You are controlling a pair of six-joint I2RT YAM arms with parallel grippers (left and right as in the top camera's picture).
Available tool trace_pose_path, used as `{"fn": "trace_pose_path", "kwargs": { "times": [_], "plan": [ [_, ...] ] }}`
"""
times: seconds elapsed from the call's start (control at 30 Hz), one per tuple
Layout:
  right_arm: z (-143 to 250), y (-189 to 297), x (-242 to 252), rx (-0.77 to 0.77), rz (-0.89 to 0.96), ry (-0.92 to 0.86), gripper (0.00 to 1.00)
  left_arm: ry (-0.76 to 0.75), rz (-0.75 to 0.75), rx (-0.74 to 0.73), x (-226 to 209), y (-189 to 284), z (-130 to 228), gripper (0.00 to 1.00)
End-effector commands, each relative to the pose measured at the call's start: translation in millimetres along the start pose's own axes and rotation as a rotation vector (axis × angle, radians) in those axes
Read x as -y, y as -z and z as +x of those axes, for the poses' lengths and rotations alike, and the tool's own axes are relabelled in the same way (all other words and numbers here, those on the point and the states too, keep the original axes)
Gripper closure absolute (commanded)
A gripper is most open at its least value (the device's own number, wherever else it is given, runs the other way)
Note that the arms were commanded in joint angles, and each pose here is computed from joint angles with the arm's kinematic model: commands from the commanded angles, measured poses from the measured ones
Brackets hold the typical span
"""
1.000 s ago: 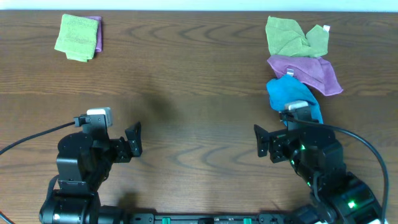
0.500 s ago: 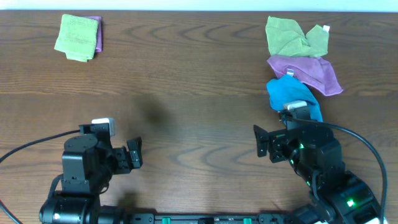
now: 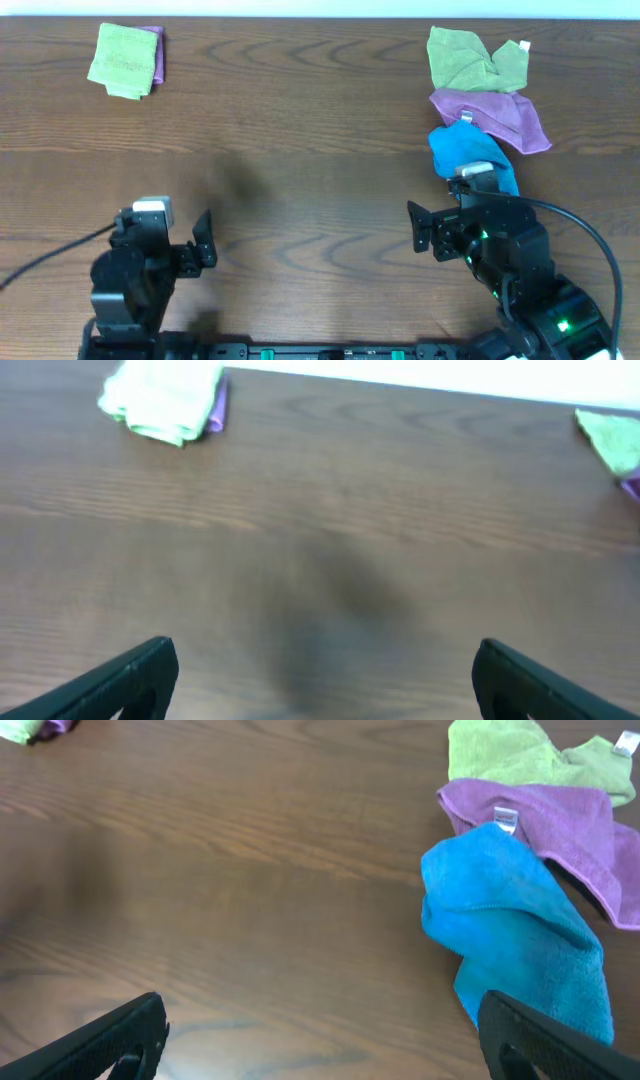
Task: Fold the cloth
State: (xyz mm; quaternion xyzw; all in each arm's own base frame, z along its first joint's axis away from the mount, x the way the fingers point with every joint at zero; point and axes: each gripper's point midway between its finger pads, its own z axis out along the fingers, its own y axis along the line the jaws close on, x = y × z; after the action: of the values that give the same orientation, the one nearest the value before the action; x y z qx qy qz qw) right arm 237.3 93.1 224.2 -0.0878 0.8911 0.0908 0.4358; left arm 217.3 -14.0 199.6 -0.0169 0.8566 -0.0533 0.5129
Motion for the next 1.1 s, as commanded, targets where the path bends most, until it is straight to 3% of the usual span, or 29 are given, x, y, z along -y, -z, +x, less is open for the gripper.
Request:
{"fn": "trace_pose_path", "kwargs": {
  "times": [0.0, 0.17, 0.5, 1.07],
  "plan": [
    [-4.5, 3.2, -2.6, 0.013, -0.011, -0.013, 0.01, -0.038, 0.015, 0.039, -2.6, -12.4, 21.5, 0.05],
    [-4.5, 3.2, -2.6, 0.013, -0.011, -0.013, 0.01, -0.027, 0.02, 0.107, -7.7, -24.1, 37.4, 0.05],
    [-4.5, 3.1, -2.6, 0.012, -0.011, -0.013, 0.01, -0.026, 0.043, 0.084, -8.0, -41.7, 76.0, 0.05],
    [-4.5, 3.1, -2.6, 0.012, -0.011, -0.013, 0.01, -0.039, 0.063, 0.092, -3.6, -43.0, 78.9, 0.05]
  ]
}}
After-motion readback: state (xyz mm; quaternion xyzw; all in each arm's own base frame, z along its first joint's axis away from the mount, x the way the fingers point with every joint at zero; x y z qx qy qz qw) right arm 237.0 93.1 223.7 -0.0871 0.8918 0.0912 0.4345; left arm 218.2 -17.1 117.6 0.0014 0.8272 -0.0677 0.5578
